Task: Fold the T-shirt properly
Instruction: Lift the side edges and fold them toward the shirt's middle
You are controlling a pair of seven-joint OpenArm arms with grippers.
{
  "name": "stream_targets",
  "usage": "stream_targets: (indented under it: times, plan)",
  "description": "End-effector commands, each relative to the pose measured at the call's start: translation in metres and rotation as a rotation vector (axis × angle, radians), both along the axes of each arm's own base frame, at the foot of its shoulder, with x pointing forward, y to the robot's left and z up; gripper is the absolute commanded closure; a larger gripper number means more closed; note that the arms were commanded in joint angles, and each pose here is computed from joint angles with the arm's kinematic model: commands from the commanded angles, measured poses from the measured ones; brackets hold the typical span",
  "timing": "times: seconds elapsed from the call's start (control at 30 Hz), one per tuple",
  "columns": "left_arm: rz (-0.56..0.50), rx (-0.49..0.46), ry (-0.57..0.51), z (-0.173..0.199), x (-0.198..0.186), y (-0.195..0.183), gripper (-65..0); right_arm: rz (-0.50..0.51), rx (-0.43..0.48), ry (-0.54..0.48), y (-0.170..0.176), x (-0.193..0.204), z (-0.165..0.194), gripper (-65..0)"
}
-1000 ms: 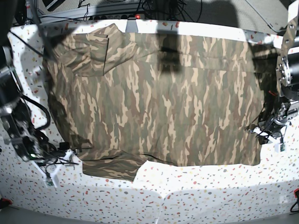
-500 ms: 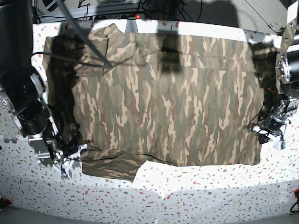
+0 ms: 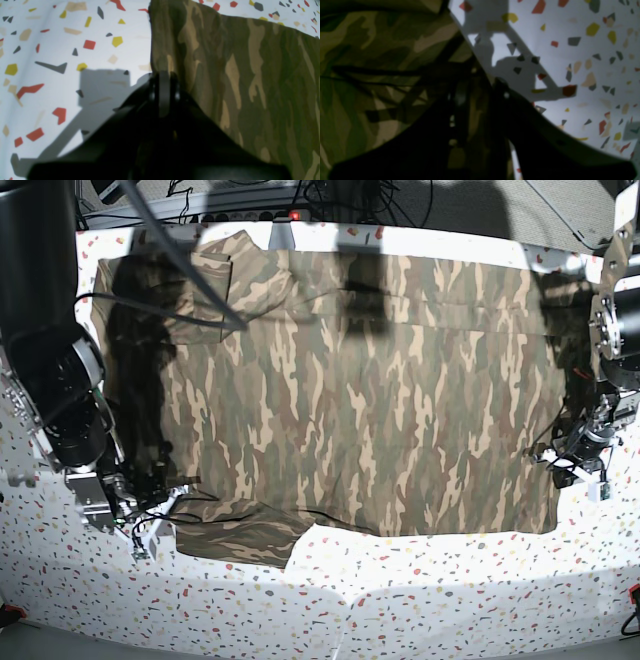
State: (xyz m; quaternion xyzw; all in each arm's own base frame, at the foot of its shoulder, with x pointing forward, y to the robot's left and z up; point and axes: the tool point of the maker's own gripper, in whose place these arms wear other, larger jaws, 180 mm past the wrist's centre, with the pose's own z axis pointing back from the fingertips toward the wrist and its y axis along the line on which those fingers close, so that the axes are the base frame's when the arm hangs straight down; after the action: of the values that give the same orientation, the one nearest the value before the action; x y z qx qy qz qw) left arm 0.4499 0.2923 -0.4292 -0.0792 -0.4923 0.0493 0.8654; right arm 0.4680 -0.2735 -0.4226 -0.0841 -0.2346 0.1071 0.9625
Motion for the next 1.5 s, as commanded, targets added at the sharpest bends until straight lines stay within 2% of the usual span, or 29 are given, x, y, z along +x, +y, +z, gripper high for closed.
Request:
stream_targets:
  times: [0.0, 0.1, 0.23, 0.33, 0.5, 0.6, 0.77, 0.83, 0.97, 1.17, 1.27, 1.47]
  plan:
    - [0.000, 0.011, -0.028, 0.014, 0.010, 0.006, 0.0, -0.007, -0.015, 0.011, -0.006, 0.000, 0.003, -9.6]
    - [0.000, 0.011, -0.028, 0.014, 0.010, 0.006, 0.0, 0.014, -0.045, 0.000, -0.009, 0.002, 0.005, 0.0]
    - [-0.007, 0.006, -0.018, 0.012, 0.009, 0.003, 0.0, -0.002, -0.088, -0.098, -0.018, 0.017, 0.016, 0.0]
    - [-0.009, 0.000, -0.021, 0.012, 0.011, 0.000, 0.0, 0.011, -0.098, -0.133, -0.018, 0.024, 0.023, 0.0]
    - [0.042, -0.051, -0.065, 0.024, 0.020, 0.003, 0.0, -0.003, -0.076, -0.194, -0.016, 0.042, 0.045, 0.0]
    - [0.037, -0.054, -0.064, 0.027, 0.023, 0.002, 0.0, 0.002, -0.058, -0.223, -0.015, 0.052, 0.059, 0.0]
    - [-0.033, -0.087, -0.114, 0.048, 0.036, -0.011, 0.0, 0.091, 0.042, -0.221, 0.012, 0.059, 0.070, 0.0]
    - [-0.056, -0.085, -0.099, 0.053, 0.041, -0.015, 0.0, 0.103, 0.063, -0.230, 0.018, 0.063, 0.076, 0.0]
    - [-0.074, -0.068, -0.091, 0.071, 0.050, -0.009, 0.0, 0.123, 0.073, -0.255, 0.028, 0.071, 0.090, 0.0]
    - [-0.045, -0.055, -0.116, 0.103, 0.055, 0.022, 0.0, 0.158, 0.064, -0.254, 0.041, 0.076, 0.104, 0.0]
    - [-0.042, -0.033, -0.104, 0.106, 0.053, 0.032, 0.0, 0.178, 0.062, -0.259, 0.048, 0.079, 0.114, 0.0]
    - [-0.039, -0.028, -0.090, 0.102, 0.048, 0.036, 0.0, 0.211, 0.115, -0.209, 0.058, 0.067, 0.122, 0.0]
